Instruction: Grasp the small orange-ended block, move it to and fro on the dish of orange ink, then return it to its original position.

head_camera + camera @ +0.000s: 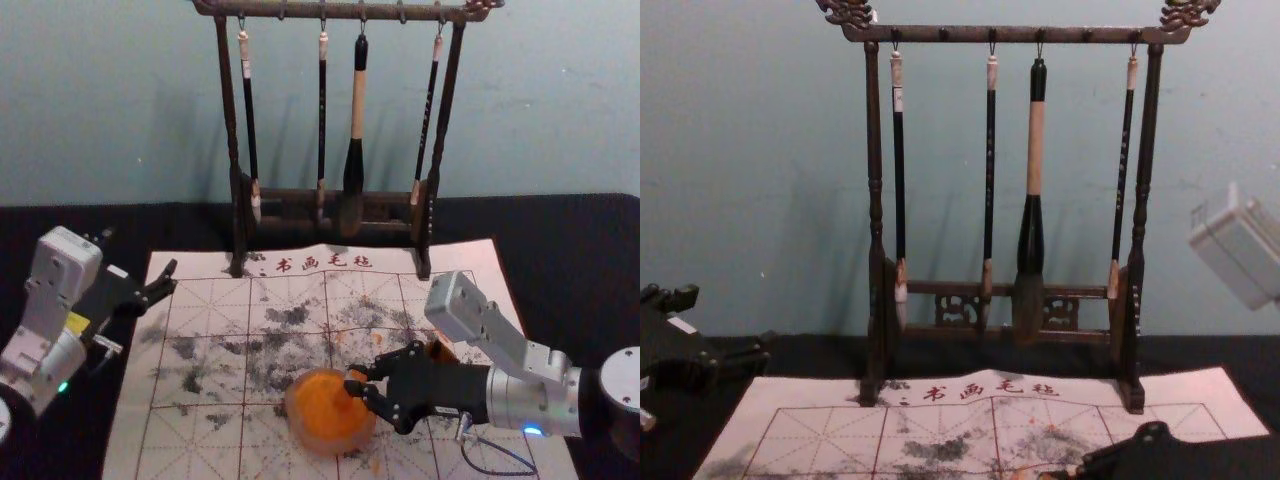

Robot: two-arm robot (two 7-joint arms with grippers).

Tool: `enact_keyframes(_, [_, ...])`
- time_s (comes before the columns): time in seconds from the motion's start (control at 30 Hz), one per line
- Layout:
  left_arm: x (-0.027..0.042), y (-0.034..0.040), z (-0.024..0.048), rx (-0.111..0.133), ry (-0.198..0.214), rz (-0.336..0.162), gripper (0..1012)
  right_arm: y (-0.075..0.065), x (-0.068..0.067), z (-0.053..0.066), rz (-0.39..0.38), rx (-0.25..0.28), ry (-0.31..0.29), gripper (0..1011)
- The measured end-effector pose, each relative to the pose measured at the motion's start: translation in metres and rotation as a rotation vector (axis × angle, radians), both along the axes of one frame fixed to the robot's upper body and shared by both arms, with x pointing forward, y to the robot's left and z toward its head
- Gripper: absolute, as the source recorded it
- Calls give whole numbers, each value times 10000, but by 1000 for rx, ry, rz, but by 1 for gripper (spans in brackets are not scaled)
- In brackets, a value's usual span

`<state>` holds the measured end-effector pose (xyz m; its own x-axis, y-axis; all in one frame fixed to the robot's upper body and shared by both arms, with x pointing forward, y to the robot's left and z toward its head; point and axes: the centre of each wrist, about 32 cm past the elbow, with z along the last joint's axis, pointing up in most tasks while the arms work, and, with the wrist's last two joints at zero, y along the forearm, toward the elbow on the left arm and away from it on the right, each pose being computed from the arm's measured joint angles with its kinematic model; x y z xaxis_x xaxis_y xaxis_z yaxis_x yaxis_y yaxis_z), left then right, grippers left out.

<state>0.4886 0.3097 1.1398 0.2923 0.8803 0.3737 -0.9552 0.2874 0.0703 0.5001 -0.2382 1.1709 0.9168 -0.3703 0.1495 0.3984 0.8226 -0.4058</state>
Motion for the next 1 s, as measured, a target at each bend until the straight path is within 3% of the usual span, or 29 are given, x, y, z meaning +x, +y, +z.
enact_keyframes(0.47, [0,0,0,0,0,0,1001,-47,-95,68,3,25,3,94])
enact_keyframes(0.6, [0,0,0,0,0,0,1001,-73,-95,93,-21,39,1,94])
enact_keyframes(1.0, [0,0,0,0,0,0,1001,-339,-88,225,-154,55,-49,94])
